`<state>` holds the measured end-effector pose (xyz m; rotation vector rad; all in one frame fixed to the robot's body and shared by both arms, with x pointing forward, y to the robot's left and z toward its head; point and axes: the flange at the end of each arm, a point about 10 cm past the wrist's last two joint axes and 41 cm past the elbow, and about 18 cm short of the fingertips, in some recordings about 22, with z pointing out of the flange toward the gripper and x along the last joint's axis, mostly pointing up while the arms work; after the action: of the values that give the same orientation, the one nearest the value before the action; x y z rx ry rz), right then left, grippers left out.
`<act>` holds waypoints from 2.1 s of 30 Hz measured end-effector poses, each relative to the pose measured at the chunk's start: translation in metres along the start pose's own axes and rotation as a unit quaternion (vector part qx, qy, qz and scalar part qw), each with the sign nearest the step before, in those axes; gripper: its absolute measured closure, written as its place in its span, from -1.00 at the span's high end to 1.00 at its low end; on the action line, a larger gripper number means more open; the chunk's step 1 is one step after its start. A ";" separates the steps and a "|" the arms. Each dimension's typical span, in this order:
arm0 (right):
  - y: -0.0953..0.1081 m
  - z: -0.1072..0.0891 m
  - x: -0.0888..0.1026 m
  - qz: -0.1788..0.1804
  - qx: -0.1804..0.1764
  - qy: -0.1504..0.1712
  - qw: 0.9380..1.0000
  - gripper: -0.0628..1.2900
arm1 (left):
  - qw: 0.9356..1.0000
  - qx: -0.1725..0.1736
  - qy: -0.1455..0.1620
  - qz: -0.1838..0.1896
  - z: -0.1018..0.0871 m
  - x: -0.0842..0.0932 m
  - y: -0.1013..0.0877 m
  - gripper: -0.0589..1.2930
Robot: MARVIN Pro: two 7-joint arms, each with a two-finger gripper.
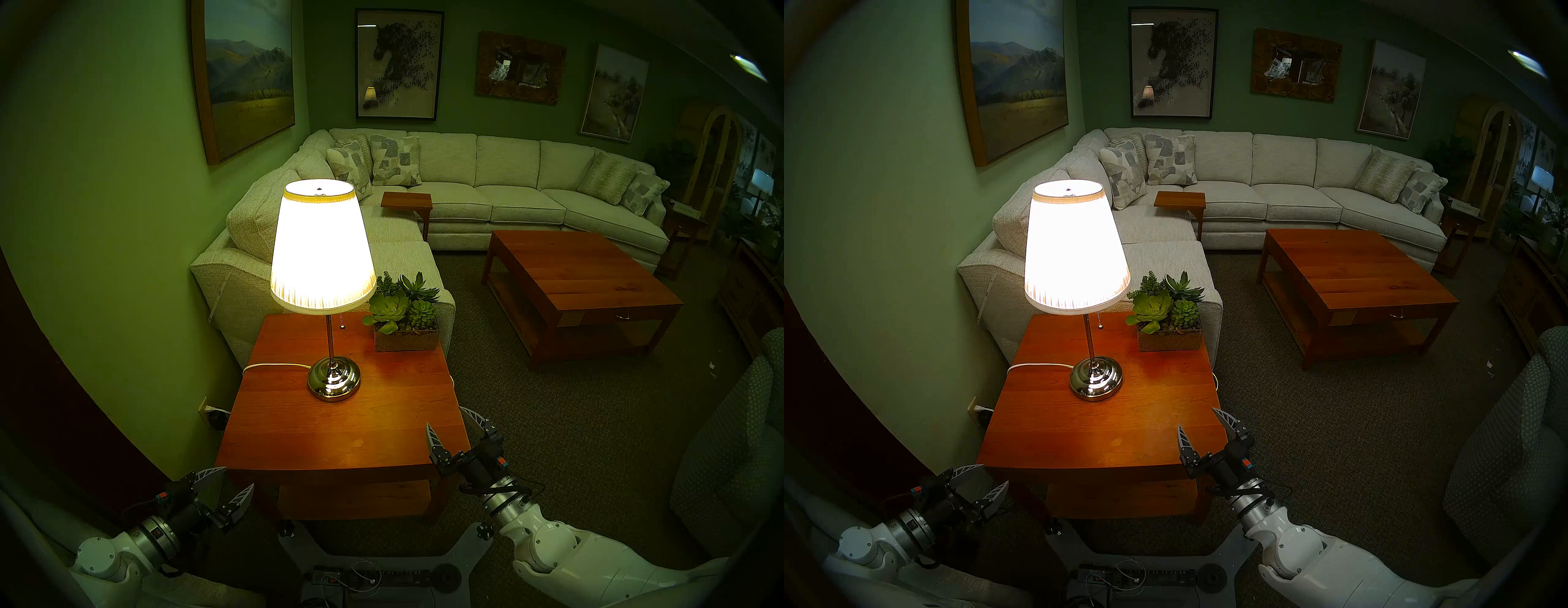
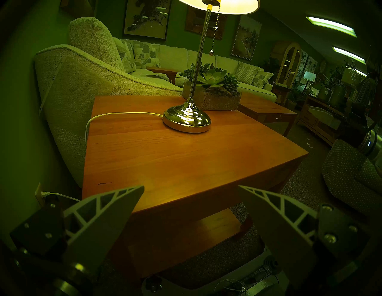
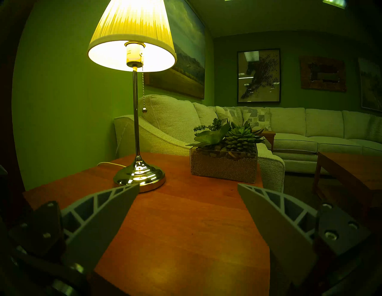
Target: Pull on string to turn off lamp
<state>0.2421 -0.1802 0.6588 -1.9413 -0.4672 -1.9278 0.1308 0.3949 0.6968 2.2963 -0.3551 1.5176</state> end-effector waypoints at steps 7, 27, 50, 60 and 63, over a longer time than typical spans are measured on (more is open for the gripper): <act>-0.016 0.034 0.008 -0.006 0.018 0.014 1.000 0.91 | 1.000 0.000 -0.001 -0.001 0.000 -0.001 0.000 0.91; -0.029 0.133 0.041 -0.035 0.030 0.033 0.998 0.91 | 1.000 0.000 -0.002 -0.002 0.000 -0.002 0.000 0.91; -0.072 0.205 0.037 -0.051 0.035 0.023 0.998 0.91 | 1.000 0.000 -0.003 -0.002 0.000 -0.003 0.000 0.91; -0.097 0.218 0.030 -0.053 0.014 0.037 0.998 0.91 | 1.000 0.000 -0.003 -0.002 0.000 -0.003 0.000 0.91; -0.110 0.222 0.027 -0.060 0.008 0.045 0.997 0.91 | 1.000 0.000 -0.003 -0.002 0.000 -0.003 0.000 0.91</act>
<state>0.3855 0.0216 0.6885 -1.8443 -0.5832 -2.0689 0.1296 0.3955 0.6943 2.3013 -0.3533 1.5082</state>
